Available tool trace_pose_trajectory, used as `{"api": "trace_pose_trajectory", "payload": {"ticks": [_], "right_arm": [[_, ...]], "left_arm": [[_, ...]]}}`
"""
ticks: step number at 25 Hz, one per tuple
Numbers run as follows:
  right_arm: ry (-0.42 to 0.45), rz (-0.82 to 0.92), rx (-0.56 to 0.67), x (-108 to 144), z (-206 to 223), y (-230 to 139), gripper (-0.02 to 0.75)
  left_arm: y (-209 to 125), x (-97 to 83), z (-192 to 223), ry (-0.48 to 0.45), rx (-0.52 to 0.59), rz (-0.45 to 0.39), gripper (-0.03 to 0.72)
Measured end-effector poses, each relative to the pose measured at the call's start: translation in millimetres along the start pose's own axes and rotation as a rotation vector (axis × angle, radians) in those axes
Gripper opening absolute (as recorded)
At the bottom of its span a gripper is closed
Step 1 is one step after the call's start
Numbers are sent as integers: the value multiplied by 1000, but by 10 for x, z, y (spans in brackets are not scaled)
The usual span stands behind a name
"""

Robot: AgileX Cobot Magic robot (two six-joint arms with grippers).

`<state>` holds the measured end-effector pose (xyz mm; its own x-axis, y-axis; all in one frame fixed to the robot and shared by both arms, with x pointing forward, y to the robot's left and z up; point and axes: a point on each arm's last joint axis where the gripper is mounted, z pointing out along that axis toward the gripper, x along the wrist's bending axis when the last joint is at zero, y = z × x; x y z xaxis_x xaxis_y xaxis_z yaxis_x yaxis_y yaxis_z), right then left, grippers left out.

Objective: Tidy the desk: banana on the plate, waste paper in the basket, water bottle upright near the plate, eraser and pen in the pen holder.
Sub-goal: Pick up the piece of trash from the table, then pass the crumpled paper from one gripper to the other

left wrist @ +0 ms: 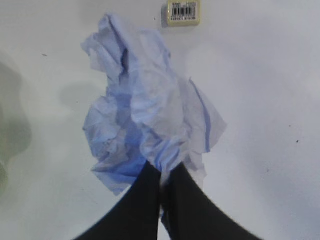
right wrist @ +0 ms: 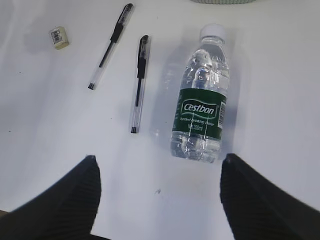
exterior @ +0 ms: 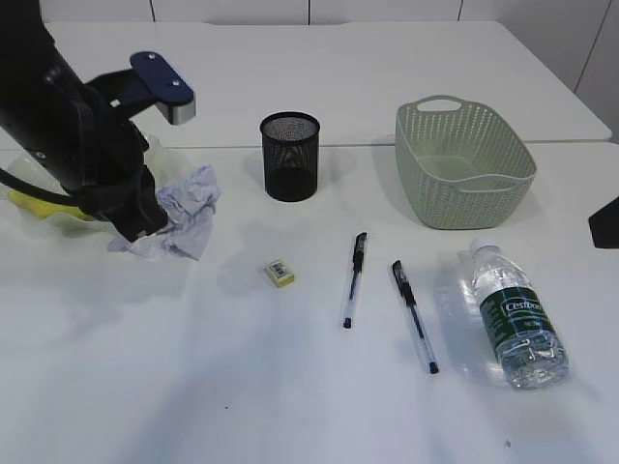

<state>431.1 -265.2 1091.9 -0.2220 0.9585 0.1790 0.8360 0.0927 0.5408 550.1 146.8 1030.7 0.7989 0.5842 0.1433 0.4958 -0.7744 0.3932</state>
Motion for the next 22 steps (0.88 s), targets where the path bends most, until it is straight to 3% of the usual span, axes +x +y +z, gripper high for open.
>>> {"api": "trace_pose_trajectory", "payload": {"ticks": [7, 17, 22], "right_arm": [[4, 3, -1, 4, 0, 1, 552], [35, 25, -8, 31, -1, 8, 552], [70, 50, -15, 63, -3, 16, 552]], "left_arm": [[27, -106, -542, -6, -144, -48, -5], [109, -349, -953, -212, -344, -222, -5], [159, -460, -959, -248, -354, -205, -5]]}}
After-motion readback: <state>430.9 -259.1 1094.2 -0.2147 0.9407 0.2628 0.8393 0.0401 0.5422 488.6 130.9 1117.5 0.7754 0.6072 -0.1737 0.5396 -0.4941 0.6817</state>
